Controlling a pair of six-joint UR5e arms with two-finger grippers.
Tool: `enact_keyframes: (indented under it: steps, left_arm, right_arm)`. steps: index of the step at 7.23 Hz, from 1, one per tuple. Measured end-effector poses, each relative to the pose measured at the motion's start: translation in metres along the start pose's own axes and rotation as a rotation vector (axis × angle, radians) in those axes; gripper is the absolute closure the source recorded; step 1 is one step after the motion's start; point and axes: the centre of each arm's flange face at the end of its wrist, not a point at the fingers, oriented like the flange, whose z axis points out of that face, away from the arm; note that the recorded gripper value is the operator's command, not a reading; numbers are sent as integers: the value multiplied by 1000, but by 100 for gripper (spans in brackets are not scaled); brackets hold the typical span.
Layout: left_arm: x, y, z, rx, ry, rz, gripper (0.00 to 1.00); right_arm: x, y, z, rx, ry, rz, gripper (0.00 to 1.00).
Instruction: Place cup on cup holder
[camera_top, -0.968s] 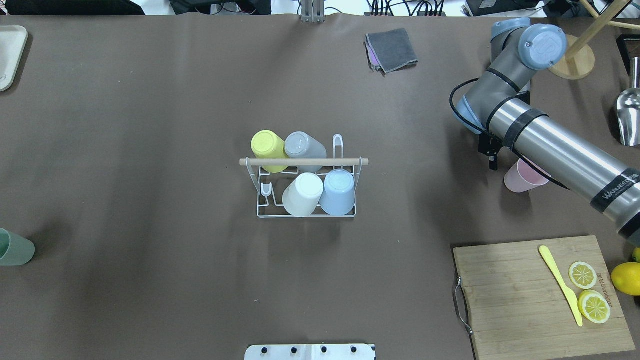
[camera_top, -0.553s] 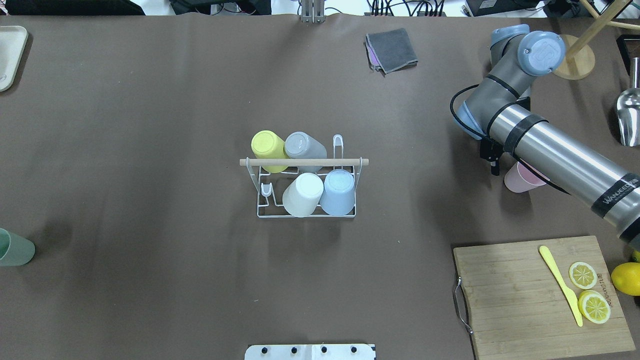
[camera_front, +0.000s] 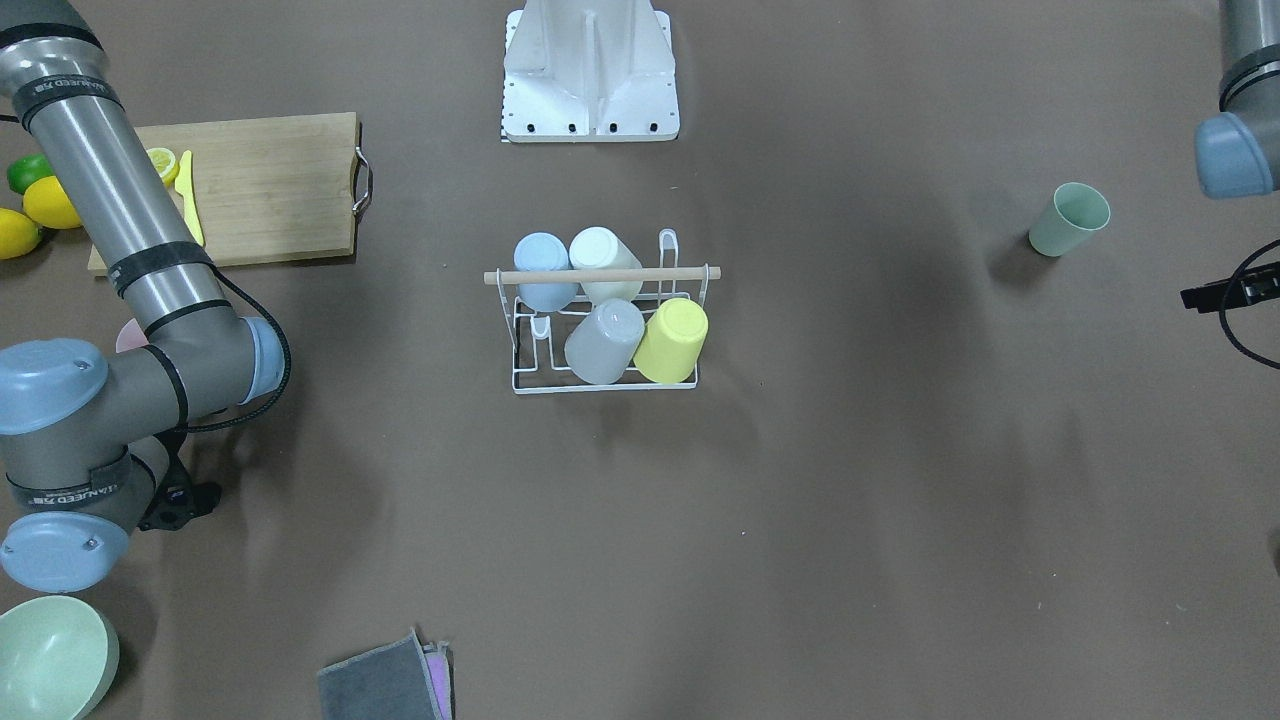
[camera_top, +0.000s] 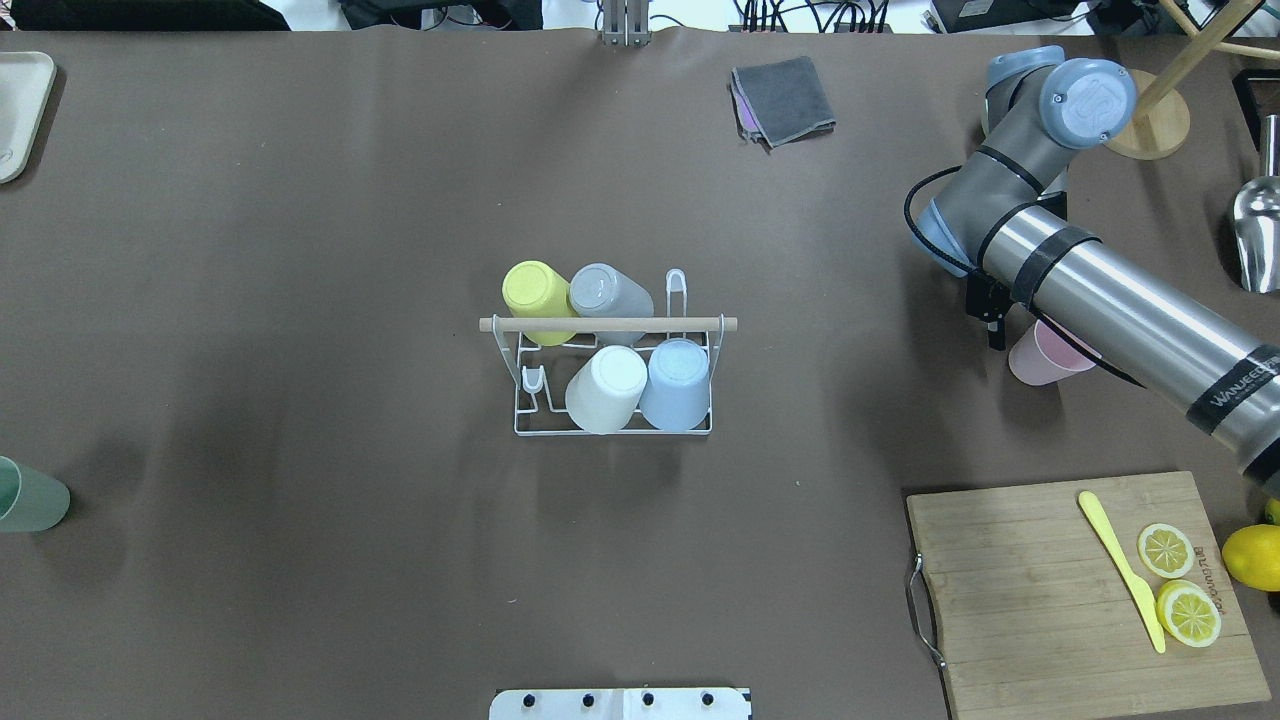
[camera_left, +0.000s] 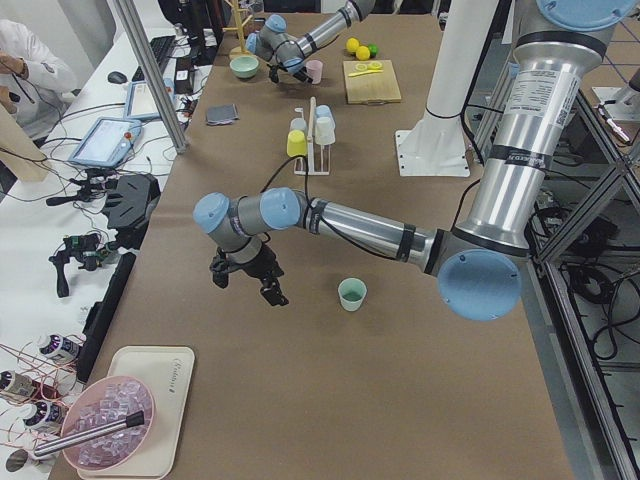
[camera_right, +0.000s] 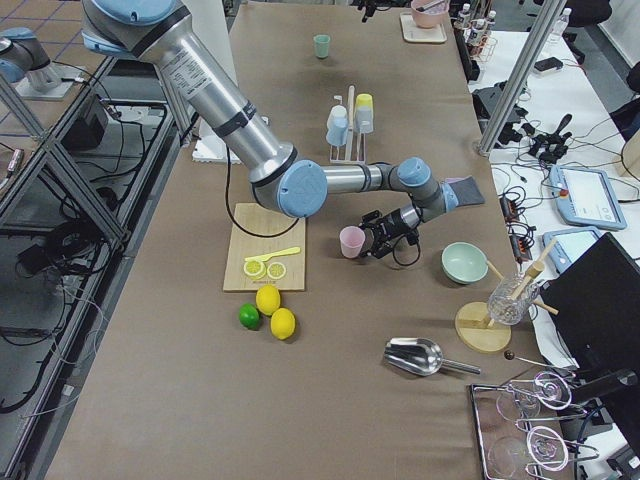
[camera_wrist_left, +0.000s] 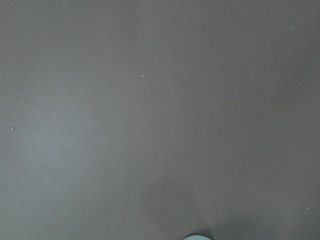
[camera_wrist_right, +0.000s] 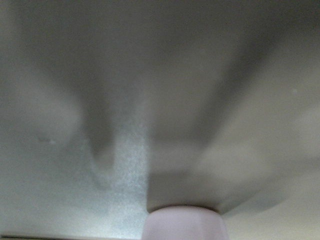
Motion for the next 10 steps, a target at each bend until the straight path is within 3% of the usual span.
enact_keyframes:
  steps: [3,8,10]
  left_arm:
    - [23,-47,-11,-41,-17,-47,2]
    - [65,-78,19,-140,-52,-31,2]
    - [64,-66,33,-267,-64,44,2]
  right_arm:
    - [12,4,1,-5,-9,-2,0]
    - [10,5,7,-13,-7,-9,0]
    - [7,5,11,-18,-4,-13,0]
